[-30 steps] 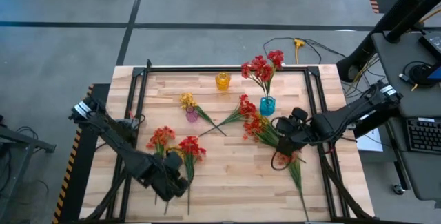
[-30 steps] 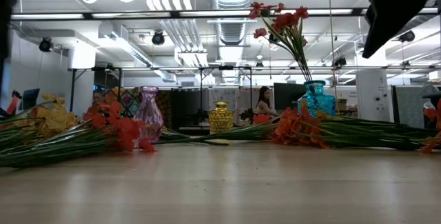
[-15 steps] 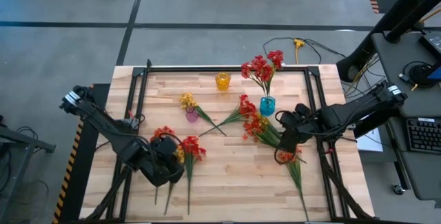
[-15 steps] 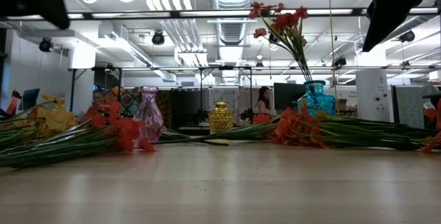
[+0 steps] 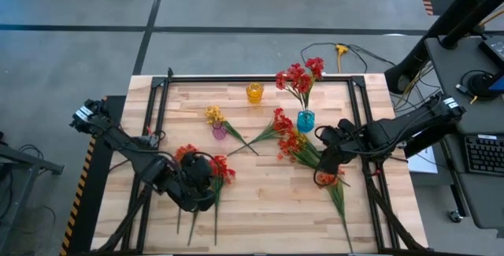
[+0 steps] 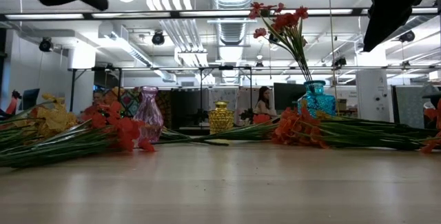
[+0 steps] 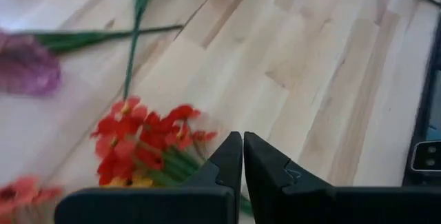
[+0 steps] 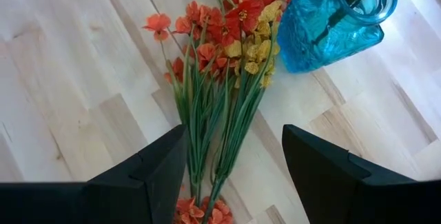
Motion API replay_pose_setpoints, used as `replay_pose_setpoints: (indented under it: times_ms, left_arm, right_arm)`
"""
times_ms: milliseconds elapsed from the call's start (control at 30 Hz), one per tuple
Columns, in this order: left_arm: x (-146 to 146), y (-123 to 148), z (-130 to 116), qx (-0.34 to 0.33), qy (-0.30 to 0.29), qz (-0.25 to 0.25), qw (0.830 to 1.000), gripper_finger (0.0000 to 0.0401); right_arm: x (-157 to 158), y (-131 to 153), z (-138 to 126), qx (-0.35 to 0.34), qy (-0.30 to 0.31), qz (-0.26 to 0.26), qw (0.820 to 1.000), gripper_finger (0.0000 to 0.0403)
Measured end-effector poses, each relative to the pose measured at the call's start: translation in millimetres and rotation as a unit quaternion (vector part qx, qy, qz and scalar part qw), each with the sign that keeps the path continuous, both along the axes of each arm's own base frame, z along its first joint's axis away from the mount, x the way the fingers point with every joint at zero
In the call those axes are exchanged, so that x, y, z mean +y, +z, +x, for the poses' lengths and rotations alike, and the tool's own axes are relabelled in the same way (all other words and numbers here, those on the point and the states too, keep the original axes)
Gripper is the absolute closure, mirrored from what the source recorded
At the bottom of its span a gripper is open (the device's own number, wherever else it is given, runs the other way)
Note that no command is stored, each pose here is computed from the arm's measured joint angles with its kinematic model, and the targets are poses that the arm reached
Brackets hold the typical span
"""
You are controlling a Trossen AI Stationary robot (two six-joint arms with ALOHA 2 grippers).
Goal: Sort flowers into vase by color
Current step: Put the bottom left yellow flower into the purple vase
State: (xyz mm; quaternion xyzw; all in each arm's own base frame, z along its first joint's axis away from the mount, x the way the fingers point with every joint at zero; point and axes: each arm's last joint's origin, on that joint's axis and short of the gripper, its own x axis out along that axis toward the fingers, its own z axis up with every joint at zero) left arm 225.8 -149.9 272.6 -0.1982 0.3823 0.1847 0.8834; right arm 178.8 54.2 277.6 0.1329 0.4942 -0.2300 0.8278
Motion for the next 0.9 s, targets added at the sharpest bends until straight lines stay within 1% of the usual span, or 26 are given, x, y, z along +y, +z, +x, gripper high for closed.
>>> replay_pose_setpoints:
  times_ms: [167,233,300,367,433,500,767,900]
  left_arm:
    - [4.6,0.4,7.3,-0.006,-0.013,0.015,1.0,0.0401]
    - [4.7,0.4,7.6,-0.001,-0.02,0.01,1.0,0.0401]
    - [3.6,0.5,6.9,0.008,-0.024,-0.019,0.999,0.0401]
    - [2.5,0.7,5.8,0.014,0.002,-0.073,0.997,0.0401]
    - [1.2,0.1,4.6,0.024,0.034,-0.125,0.991,0.0401]
    - [-2.4,-2.7,3.7,0.039,0.055,-0.161,0.985,0.0401]
    - [-15.1,-20.9,5.8,0.098,0.098,-0.212,0.967,0.0399]
    - [-19.4,-25.6,5.1,0.135,0.101,-0.243,0.955,0.0372]
  right_arm:
    - [-0.1,0.3,-0.1,0.005,0.018,-0.009,1.0,0.0174]
    - [0.0,0.4,-0.1,0.005,0.019,-0.007,1.0,0.0174]
    - [0.7,0.1,-0.3,0.008,0.019,0.006,1.0,0.0174]
    - [1.3,-0.1,-0.5,0.011,0.023,0.015,1.0,0.0174]
    - [1.4,-0.1,-0.5,0.011,0.023,0.016,1.0,0.0174]
    - [1.3,0.0,-0.4,0.012,0.026,0.014,0.999,0.0174]
    - [1.3,0.0,-0.3,0.015,0.042,0.005,0.999,0.0174]
    - [2.2,-0.2,-0.5,0.019,0.047,0.018,0.999,0.0174]
